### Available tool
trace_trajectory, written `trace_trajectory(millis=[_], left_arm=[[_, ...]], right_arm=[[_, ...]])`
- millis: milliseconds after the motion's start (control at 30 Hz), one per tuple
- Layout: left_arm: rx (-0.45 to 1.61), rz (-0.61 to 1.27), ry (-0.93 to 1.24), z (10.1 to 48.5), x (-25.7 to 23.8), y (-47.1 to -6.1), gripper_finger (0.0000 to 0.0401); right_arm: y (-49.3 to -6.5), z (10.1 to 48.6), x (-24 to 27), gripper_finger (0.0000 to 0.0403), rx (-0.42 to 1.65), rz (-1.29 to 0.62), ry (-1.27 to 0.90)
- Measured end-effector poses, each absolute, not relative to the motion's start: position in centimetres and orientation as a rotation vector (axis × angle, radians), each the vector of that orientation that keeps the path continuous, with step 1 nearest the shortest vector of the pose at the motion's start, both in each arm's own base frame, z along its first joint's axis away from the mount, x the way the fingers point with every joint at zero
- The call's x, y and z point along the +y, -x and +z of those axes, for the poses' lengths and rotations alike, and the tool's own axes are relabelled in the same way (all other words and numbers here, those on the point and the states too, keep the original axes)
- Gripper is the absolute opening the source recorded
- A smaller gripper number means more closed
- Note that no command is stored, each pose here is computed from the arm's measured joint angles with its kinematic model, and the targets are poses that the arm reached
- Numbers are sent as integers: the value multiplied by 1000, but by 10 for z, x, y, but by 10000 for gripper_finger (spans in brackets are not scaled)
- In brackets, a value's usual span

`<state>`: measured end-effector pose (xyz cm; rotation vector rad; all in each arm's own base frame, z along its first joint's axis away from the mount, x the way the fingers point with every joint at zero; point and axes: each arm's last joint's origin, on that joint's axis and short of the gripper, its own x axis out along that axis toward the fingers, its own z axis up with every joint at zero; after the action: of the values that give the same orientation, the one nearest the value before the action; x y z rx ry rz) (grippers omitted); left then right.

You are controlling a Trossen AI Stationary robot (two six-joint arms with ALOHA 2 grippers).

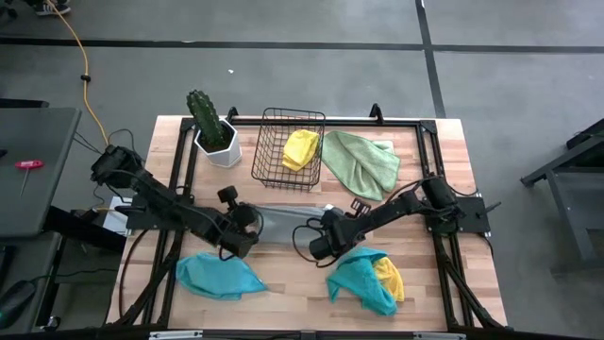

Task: Fold microfiber towels
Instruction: Fold the gray microfiber cloth

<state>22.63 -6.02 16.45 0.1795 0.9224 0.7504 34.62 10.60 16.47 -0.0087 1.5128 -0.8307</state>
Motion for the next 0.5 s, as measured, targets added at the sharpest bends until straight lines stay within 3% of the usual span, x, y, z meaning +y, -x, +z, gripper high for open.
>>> trace_trajectory(millis=[233, 500], left_arm=[[946, 789, -164, 162, -41, -233, 0], [931, 804, -105, 130, -27, -219, 0]], right_arm=[[-349, 164, 100, 0, 1451, -865, 54], [-352, 164, 98, 0, 1395, -877, 73]])
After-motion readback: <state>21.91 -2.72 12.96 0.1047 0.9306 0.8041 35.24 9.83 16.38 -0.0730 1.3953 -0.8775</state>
